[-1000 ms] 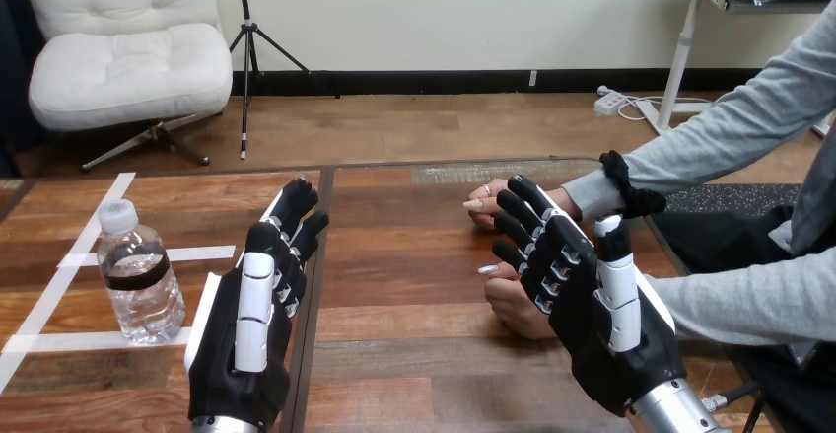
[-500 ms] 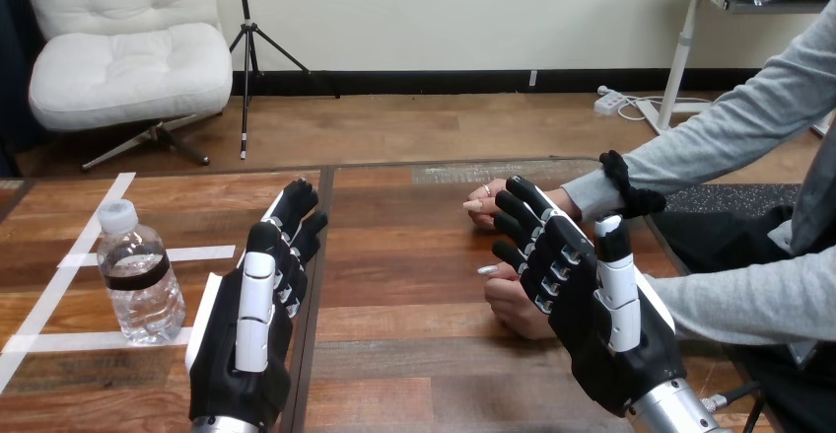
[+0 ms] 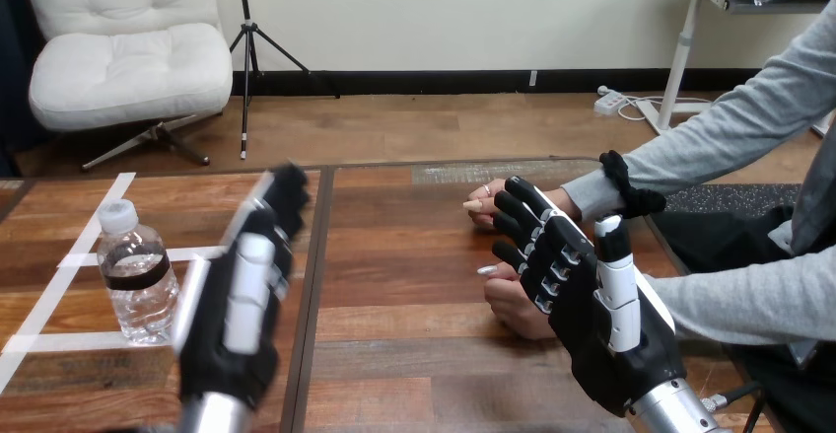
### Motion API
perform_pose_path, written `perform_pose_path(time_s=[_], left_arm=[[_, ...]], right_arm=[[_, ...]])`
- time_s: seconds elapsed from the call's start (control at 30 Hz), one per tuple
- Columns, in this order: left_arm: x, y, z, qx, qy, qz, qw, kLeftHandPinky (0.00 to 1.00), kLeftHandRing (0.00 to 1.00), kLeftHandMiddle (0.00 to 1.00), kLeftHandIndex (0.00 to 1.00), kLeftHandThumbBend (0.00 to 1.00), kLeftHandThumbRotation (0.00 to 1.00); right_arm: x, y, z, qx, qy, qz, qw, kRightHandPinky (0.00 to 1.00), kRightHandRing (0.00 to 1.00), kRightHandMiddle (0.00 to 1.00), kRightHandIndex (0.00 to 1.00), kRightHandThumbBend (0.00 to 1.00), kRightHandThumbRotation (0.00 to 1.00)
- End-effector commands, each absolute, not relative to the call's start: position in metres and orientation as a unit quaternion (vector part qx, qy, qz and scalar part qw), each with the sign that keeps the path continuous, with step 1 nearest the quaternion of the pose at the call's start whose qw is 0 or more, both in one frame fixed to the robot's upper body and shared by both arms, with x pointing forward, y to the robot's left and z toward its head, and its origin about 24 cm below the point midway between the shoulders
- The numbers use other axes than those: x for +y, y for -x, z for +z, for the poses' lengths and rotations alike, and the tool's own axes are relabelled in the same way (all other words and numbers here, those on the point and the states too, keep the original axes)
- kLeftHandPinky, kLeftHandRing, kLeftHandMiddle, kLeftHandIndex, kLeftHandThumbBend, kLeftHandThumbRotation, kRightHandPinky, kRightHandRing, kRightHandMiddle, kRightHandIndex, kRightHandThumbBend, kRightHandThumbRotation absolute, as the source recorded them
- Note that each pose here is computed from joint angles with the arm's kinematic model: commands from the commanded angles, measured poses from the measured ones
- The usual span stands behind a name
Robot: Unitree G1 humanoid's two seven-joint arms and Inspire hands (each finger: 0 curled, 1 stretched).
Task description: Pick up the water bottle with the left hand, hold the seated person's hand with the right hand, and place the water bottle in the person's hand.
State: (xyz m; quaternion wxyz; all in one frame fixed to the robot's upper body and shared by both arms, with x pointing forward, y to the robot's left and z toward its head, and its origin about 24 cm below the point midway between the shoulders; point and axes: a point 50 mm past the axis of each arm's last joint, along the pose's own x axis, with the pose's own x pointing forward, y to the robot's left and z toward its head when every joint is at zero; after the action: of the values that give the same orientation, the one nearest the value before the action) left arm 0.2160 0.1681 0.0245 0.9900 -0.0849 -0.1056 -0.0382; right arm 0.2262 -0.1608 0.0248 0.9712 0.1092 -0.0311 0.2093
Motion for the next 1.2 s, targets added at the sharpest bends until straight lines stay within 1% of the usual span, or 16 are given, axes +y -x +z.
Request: perform_pose_path(time_s=[0.0,0.27,0.5,0.6,1.0,1.1,1.17], left_arm=[[0.175,-0.241,0.066,-0.200,0.071,-0.029,0.977,0.96,0.92,0.90,0.88,0.72,0.90],[0.186,-0.251,0.077,-0.225,0.066,-0.018,0.972,0.99,0.92,0.91,0.89,0.70,0.92],[0.203,-0.260,0.087,-0.251,0.059,0.009,0.966,1.00,0.94,0.92,0.89,0.70,0.93],[0.209,-0.263,0.089,-0.259,0.061,0.020,0.964,0.99,0.91,0.90,0.87,0.71,0.92],[0.230,-0.268,0.095,-0.290,0.064,0.047,0.954,0.95,0.91,0.90,0.87,0.78,0.88],[0.234,-0.268,0.096,-0.293,0.062,0.054,0.953,0.95,0.92,0.90,0.87,0.79,0.88],[0.236,-0.268,0.096,-0.294,0.062,0.057,0.952,0.96,0.92,0.90,0.87,0.79,0.88]], right_arm=[[-0.157,-0.235,0.044,-0.075,-0.100,0.222,0.967,1.00,0.99,0.96,0.95,0.85,1.00],[-0.157,-0.235,0.044,-0.075,-0.100,0.221,0.967,1.00,0.99,0.96,0.95,0.85,1.00],[-0.157,-0.234,0.044,-0.075,-0.100,0.222,0.967,1.00,0.98,0.96,0.94,0.85,1.00],[-0.157,-0.234,0.044,-0.075,-0.101,0.222,0.967,1.00,0.98,0.95,0.93,0.85,1.00],[-0.157,-0.234,0.045,-0.076,-0.101,0.224,0.966,1.00,0.98,0.95,0.93,0.85,1.00],[-0.157,-0.234,0.045,-0.076,-0.100,0.225,0.966,1.00,0.98,0.95,0.93,0.85,1.00],[-0.157,-0.234,0.045,-0.077,-0.101,0.227,0.966,1.00,0.98,0.95,0.93,0.85,1.00]])
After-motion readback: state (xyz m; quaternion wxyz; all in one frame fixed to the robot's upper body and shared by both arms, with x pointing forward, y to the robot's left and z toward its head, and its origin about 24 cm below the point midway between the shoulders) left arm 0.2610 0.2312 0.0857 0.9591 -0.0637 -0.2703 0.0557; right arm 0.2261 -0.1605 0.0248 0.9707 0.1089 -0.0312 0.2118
